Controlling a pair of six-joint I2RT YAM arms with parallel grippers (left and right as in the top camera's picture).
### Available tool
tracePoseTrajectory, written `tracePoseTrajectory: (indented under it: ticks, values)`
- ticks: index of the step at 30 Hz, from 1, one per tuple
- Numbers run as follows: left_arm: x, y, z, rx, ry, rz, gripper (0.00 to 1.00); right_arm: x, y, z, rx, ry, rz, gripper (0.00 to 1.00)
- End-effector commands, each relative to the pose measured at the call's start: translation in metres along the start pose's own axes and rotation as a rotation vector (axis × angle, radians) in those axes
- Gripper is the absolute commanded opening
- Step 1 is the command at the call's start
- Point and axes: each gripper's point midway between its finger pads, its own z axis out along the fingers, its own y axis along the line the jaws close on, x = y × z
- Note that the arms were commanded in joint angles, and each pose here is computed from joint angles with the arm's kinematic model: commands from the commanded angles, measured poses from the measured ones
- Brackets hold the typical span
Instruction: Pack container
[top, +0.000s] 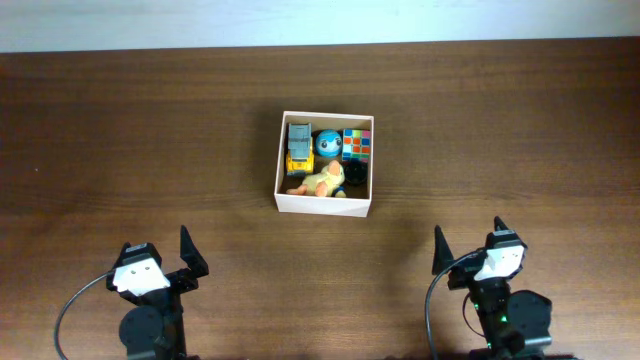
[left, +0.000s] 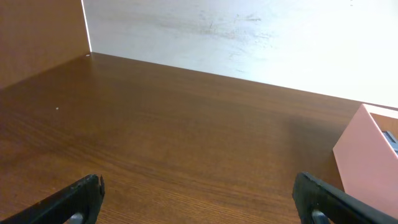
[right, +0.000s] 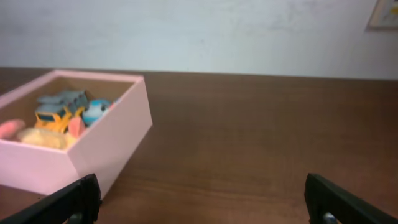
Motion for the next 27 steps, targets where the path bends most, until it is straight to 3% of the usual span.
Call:
tracePoseTrajectory:
  ticks: [1, 27]
  values:
    - [0.0035, -0.0012, 0.0008, 0.011, 0.002, 0.001, 0.99, 0.0013, -0.0011, 0.0008, 0.003, -0.01, -0.036, 0.99]
    - [0.0035, -0.0012, 0.0008, 0.011, 0.002, 0.001, 0.99, 0.0017, -0.0057, 0.0007, 0.029, -0.008, -0.043, 0.99]
